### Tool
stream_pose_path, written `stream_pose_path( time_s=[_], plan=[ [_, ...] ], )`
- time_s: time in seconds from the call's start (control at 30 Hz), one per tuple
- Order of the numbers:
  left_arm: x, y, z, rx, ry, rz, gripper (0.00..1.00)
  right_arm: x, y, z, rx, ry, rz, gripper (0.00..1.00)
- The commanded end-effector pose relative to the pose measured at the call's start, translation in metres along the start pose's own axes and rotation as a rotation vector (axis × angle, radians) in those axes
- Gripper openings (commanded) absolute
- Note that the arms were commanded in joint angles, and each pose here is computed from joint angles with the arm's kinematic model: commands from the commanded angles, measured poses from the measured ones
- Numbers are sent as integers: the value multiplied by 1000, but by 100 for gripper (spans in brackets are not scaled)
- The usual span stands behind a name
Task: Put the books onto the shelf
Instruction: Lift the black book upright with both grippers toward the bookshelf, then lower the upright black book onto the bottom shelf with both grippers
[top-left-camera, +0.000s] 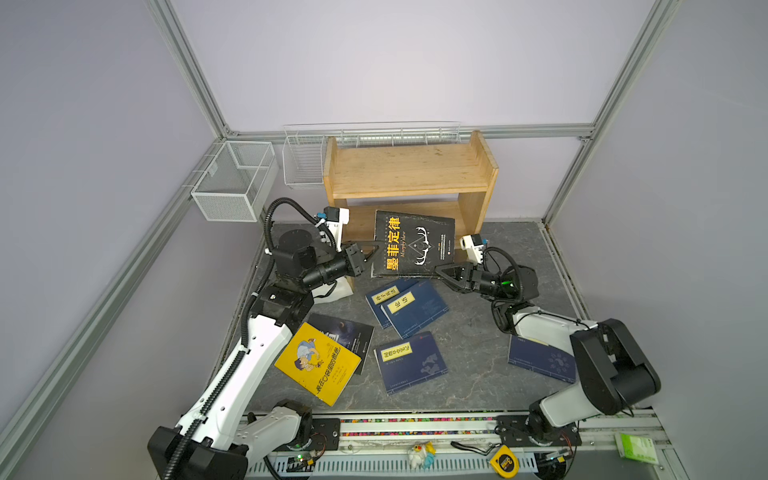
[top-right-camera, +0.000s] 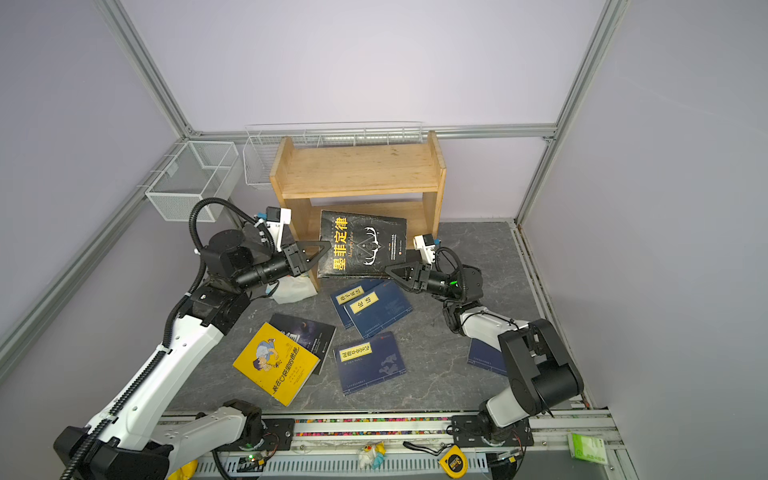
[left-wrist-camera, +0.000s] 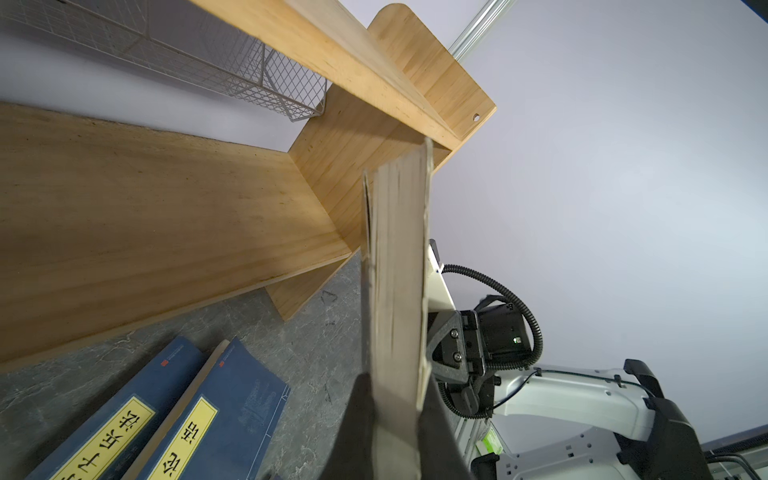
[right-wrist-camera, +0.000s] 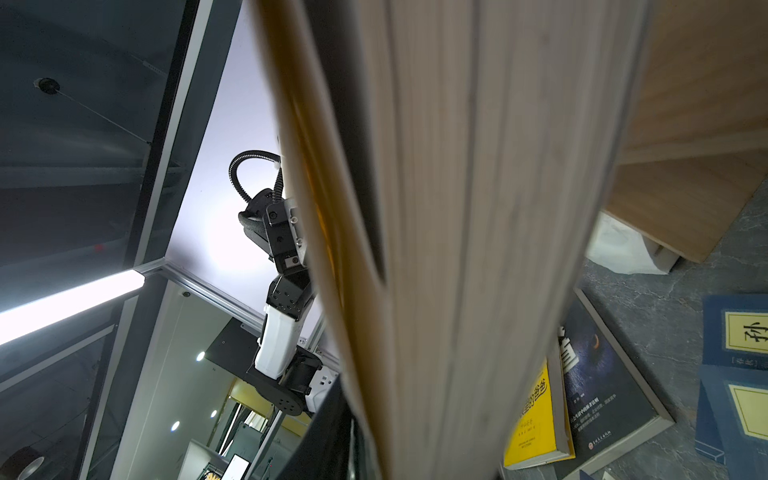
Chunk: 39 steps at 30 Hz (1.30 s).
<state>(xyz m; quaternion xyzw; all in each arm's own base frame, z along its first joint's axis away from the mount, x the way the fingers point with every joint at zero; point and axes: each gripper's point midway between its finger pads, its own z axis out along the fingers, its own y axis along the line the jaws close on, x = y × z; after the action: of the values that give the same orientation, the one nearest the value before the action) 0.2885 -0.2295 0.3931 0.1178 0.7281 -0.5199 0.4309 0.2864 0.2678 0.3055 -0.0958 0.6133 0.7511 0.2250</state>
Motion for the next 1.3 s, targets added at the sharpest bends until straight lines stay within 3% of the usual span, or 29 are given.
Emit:
stream_pose_path(
  time_s=[0.0,0.1,0.27,0.37,0.53,0.73,0.97,1.27],
  plan=[
    [-23,-20,-10,23,-68,70,0,-8,9,-3,-24,-44,-15,23],
    [-23,-5,-12,-65,-74,70,14,-11,3,-3,-16,-60,0,18],
    [-30,14,-27,-238,-106,109,53,-27,-14,0,17,-128,26,9],
    [-35,24,-38,-337,-131,120,66,-41,-31,5,66,-172,25,8],
    [-31,43,-63,-495,-163,112,75,-46,-67,29,216,-140,47,8],
    [-1,65,-84,-593,-144,64,86,-54,-75,54,319,-111,-2,9],
    [33,97,-62,-550,-134,-104,88,-59,-79,63,411,-92,-39,10],
    [24,127,-41,-553,-259,-296,85,-63,-91,78,367,-58,18,12]
  ],
)
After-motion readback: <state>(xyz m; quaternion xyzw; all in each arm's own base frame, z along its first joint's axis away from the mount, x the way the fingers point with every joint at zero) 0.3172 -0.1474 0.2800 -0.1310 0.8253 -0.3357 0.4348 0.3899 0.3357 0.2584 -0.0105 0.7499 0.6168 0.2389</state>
